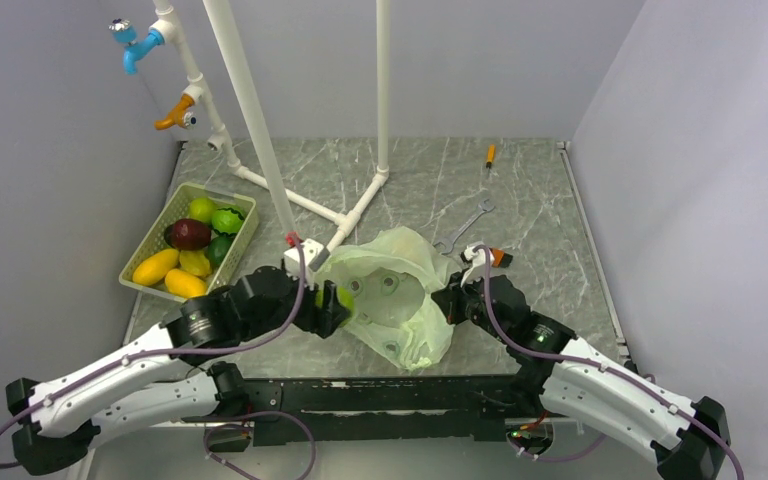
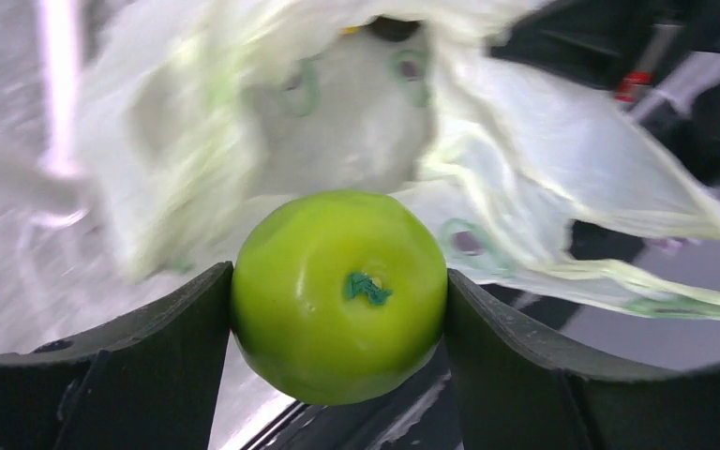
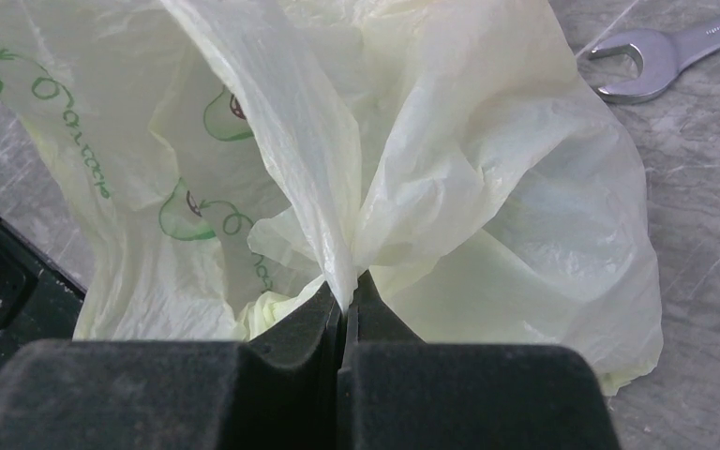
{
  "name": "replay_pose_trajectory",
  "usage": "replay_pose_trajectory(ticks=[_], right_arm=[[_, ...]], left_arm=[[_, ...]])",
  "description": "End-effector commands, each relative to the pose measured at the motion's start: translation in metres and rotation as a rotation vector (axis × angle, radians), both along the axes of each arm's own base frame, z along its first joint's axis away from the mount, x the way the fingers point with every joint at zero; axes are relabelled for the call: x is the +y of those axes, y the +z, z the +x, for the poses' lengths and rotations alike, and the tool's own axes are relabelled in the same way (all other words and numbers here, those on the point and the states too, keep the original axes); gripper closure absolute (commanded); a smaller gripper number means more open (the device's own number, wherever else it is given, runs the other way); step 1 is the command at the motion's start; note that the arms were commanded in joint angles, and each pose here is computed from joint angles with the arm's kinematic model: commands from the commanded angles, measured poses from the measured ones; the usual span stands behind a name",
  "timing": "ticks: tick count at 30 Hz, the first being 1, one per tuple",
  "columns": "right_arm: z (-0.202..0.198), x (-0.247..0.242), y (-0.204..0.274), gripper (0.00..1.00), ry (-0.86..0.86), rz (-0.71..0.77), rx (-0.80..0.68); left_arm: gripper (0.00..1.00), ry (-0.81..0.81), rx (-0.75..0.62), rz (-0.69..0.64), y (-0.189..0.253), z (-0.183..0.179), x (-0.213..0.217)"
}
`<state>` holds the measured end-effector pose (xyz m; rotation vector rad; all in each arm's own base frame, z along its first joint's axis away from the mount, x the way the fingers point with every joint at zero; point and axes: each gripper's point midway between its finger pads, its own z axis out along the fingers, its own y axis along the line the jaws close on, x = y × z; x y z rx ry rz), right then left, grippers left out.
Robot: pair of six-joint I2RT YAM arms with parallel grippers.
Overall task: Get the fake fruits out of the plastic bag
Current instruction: Take out the fake fruit from the plastic bag, then place the fake fruit in the bin.
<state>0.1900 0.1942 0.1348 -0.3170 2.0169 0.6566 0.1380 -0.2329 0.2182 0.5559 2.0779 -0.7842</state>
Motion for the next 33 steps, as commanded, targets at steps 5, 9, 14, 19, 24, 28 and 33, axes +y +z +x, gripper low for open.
replay_pose_trajectory(ticks=[5, 9, 14, 19, 24, 28, 33], right_arm=[[0.007, 0.006, 0.022, 1.0, -0.007, 0.042, -0.041], [0.008, 0.007, 0.023, 1.0, -0.004, 0.04, -0.039], [0.008, 0.008, 0.024, 1.0, -0.002, 0.041, -0.037], [0.007, 0.007, 0.024, 1.0, -0.004, 0.041, -0.033], [0.008, 0.006, 0.026, 1.0, -0.009, 0.04, -0.039], [0.01, 0.007, 0.03, 1.0, -0.007, 0.034, -0.045], [0.011, 0.011, 0.032, 1.0, 0.006, 0.031, -0.041]], left_arm=[[1.0, 0.472, -0.084, 0.154, 0.006, 0.023, 0.118], [1.0, 0.621, -0.154, 0.163, 0.026, 0.031, 0.153], [1.0, 0.78, -0.241, 0.276, 0.047, 0.05, 0.186], [1.0, 0.794, -0.237, 0.362, 0.049, 0.085, 0.193], [1.0, 0.884, -0.134, 0.266, 0.056, 0.128, 0.214], [1.0, 1.121, -0.067, 0.217, 0.072, 0.149, 0.253], [1.0, 1.306, -0.071, 0.134, 0.068, 0.172, 0.287]])
